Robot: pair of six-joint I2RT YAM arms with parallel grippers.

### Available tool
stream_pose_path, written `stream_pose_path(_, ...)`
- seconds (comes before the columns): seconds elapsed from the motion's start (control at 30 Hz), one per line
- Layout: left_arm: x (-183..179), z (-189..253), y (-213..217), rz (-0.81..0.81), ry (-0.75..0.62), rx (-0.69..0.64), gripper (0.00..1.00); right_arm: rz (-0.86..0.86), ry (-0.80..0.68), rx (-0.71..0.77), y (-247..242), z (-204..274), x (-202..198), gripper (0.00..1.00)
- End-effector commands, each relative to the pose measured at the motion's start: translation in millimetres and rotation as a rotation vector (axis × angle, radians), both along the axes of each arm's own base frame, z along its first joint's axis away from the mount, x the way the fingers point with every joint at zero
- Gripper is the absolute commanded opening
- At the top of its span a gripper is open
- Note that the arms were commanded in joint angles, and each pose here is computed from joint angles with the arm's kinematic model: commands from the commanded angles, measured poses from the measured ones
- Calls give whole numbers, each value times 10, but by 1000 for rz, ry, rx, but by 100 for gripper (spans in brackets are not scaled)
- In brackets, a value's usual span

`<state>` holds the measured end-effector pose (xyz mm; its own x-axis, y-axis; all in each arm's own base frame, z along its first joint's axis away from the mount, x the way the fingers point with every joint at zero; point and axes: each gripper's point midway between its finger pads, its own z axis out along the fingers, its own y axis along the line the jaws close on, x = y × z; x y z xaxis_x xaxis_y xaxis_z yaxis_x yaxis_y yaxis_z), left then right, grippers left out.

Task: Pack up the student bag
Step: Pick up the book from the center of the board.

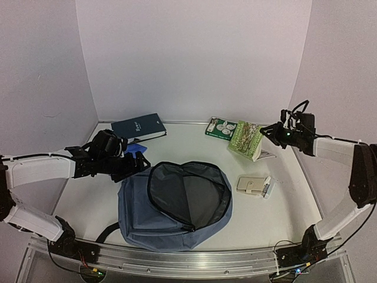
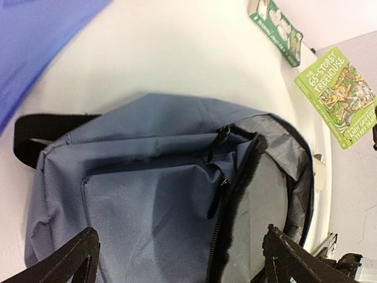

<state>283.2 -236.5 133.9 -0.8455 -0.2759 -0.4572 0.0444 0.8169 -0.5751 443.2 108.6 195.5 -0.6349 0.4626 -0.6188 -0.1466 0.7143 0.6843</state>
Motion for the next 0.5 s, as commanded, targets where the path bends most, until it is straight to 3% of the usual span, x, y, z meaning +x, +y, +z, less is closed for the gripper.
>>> stream_pose_path(0.0, 129, 587, 25, 1, -166, -16, 98, 98, -235, 80, 323, 997, -167, 0)
stream_pose_path(0.2, 73, 1141, -201, -130, -316, -148, 100, 262, -338, 131, 883, 1685, -545, 0)
stream_pose_path(0.47, -84, 1703, -589, -320, -417, -401, 100, 507, -383, 227, 1625, 2178, -1138, 0)
